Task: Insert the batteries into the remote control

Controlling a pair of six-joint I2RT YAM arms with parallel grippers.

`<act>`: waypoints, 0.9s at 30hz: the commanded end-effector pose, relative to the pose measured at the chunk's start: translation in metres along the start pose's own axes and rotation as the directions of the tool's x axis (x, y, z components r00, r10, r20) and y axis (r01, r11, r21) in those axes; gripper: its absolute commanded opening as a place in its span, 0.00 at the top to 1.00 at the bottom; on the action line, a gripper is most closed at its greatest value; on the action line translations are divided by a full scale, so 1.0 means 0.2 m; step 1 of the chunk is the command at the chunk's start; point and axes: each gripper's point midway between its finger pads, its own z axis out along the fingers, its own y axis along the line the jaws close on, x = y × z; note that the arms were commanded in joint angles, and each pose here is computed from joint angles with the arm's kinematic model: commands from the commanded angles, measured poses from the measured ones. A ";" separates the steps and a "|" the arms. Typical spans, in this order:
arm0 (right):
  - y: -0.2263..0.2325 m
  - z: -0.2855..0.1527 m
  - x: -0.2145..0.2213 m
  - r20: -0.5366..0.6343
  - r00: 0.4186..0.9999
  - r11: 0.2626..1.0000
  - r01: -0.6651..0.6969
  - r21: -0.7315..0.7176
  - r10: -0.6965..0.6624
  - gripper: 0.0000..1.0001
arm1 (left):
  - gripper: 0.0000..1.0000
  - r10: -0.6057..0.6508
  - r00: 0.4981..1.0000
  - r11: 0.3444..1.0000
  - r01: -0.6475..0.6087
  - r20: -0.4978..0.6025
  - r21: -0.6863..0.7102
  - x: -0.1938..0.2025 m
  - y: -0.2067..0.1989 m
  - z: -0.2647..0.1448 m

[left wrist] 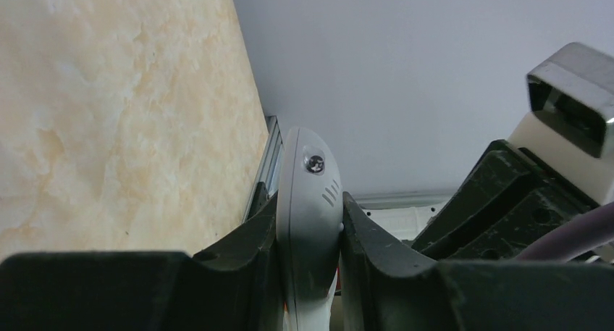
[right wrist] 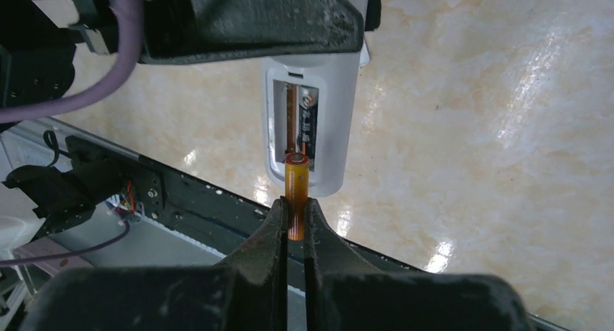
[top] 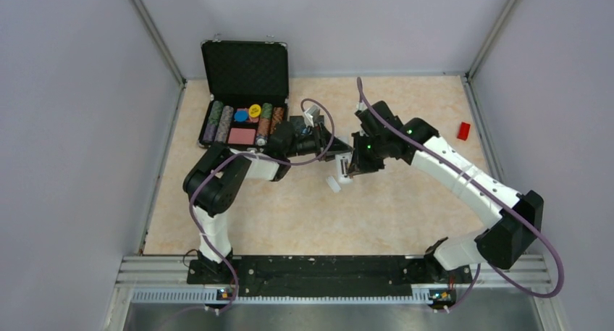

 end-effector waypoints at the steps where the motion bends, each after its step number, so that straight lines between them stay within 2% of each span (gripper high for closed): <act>1: 0.08 -0.07 -0.12 0.070 0.995 0.997 -0.069 -0.029 0.071 1.00 | 1.00 0.014 0.998 1.000 -0.014 -0.059 0.014 0.06 -0.03 0.04; 13: 0.04 0.08 -0.05 -0.012 0.995 0.995 -0.098 0.010 0.098 1.00 | 1.00 -0.025 0.999 0.999 0.023 -0.035 -0.049 0.07 0.06 0.05; 27: 0.00 0.18 0.02 -0.087 0.990 0.993 -0.109 0.042 0.112 1.00 | 1.00 -0.011 0.999 0.999 0.009 -0.042 -0.053 0.09 0.09 0.04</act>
